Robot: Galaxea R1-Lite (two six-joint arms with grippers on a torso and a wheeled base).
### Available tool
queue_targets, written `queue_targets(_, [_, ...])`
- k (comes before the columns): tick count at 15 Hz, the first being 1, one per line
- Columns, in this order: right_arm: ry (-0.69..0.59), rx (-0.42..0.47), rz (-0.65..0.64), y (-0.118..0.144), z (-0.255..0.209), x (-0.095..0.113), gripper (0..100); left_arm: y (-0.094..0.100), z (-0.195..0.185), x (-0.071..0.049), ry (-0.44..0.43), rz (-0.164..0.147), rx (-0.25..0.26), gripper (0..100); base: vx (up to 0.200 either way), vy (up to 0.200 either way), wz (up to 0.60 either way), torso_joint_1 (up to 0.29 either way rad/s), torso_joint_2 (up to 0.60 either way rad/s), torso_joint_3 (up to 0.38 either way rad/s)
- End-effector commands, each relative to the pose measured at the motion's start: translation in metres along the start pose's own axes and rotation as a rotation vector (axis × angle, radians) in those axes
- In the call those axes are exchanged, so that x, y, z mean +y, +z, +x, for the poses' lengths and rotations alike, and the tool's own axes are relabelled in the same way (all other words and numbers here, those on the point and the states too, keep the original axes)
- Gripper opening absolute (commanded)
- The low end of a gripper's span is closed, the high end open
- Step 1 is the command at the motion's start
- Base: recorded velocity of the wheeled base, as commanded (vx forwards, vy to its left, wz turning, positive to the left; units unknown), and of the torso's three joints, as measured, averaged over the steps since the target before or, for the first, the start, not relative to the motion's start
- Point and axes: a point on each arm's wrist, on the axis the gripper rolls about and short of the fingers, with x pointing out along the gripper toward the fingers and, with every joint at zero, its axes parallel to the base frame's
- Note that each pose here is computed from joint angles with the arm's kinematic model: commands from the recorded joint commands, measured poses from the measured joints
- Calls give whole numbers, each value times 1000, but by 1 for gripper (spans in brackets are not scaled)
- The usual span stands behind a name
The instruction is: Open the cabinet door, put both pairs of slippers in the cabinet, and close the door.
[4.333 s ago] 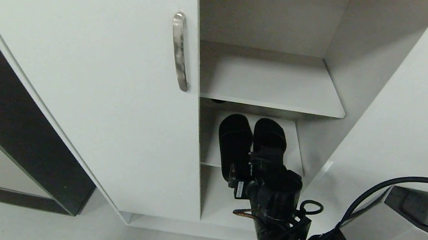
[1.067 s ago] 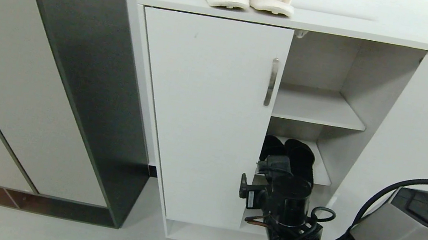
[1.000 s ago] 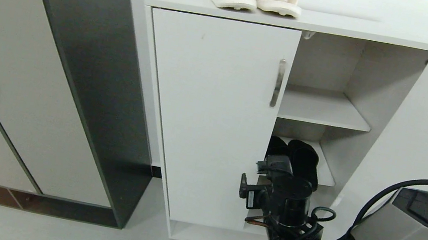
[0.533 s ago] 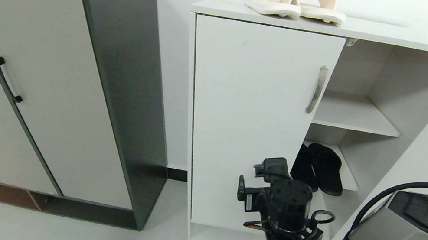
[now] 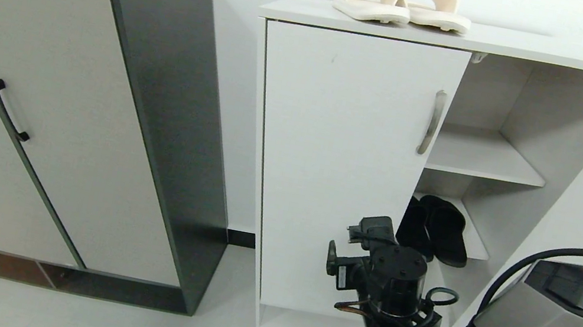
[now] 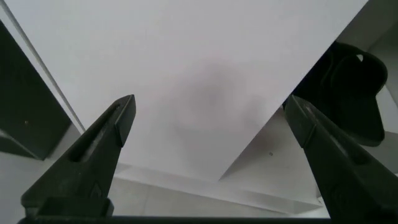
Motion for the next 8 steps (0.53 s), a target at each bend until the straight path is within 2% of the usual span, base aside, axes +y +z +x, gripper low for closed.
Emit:
queue_targets(1, [-1, 9, -7, -4, 1, 1, 100, 0, 0, 0, 0, 0, 1, 0, 0, 0, 0, 0, 0, 0])
queue_targets(4, [0, 2, -4, -2, 1, 1, 100, 0, 0, 0, 0, 0, 1, 0, 0, 0, 0, 0, 0, 0])
queue_targets(8, [2, 2, -3, -2, 1, 1, 100, 0, 0, 0, 0, 0, 1, 0, 0, 0, 0, 14, -189, -284])
